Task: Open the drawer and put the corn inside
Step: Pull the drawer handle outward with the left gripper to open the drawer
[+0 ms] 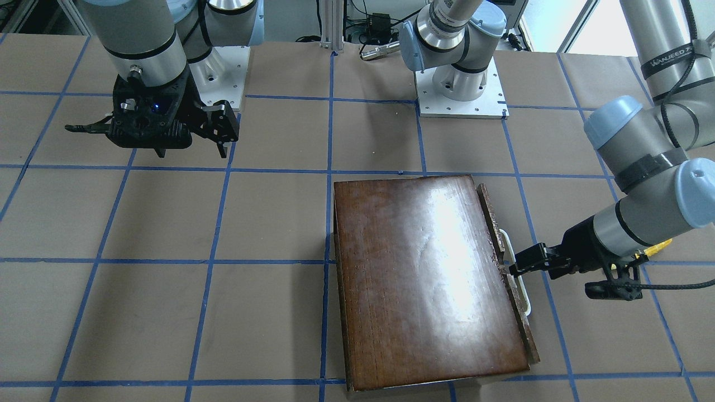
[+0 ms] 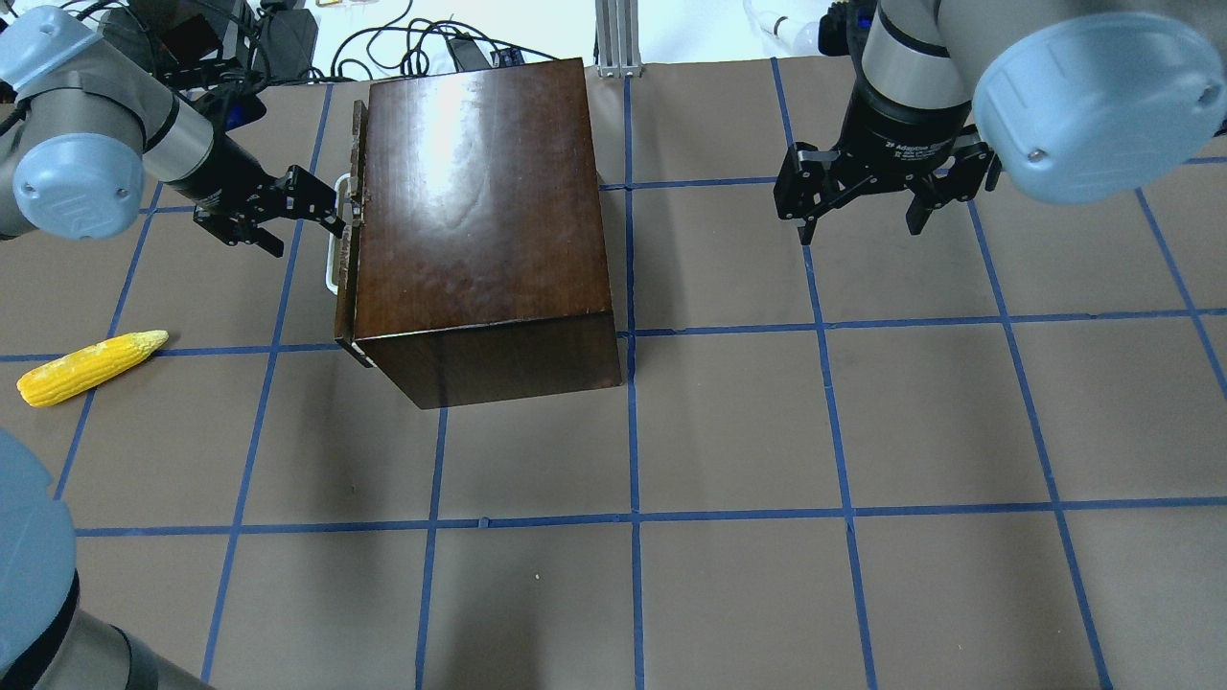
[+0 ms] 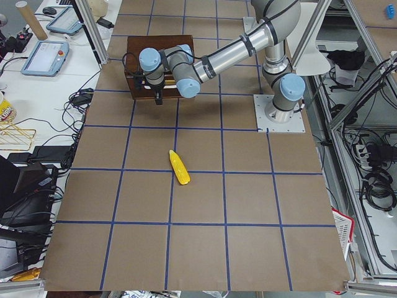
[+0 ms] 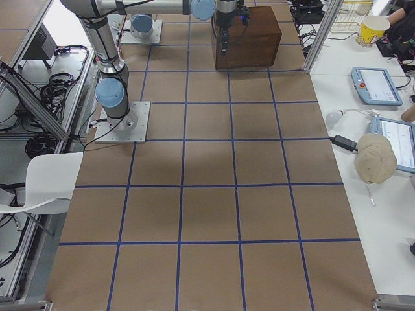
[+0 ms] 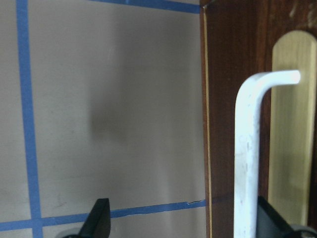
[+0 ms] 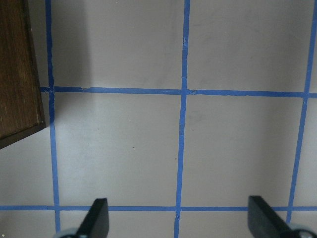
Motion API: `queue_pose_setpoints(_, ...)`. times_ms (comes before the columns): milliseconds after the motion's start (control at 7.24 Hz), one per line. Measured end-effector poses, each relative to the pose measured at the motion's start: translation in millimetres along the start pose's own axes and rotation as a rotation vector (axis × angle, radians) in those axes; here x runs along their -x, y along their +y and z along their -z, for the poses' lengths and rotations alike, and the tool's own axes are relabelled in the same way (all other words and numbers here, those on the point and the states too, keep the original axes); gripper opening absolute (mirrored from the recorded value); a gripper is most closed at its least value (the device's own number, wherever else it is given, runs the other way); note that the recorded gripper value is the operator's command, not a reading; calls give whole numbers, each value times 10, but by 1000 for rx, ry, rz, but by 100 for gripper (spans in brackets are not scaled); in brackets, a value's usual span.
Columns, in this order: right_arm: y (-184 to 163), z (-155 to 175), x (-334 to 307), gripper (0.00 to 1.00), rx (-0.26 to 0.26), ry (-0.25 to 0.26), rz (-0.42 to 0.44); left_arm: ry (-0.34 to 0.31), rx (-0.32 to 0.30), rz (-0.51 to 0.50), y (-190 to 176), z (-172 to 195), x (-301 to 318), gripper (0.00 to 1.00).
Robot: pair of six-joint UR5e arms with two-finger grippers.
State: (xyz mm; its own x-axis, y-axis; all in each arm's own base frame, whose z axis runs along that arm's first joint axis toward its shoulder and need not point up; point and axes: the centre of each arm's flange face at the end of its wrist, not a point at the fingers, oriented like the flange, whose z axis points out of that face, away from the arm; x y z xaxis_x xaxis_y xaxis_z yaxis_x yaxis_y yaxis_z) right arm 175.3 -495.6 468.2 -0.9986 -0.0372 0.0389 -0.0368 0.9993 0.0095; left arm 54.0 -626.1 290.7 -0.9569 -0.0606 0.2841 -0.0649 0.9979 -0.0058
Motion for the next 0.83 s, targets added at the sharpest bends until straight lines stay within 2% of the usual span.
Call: queue_pose_setpoints(829, 0, 0, 0, 100, 0, 0, 0, 29, -32, 43, 39, 163, 558, 100)
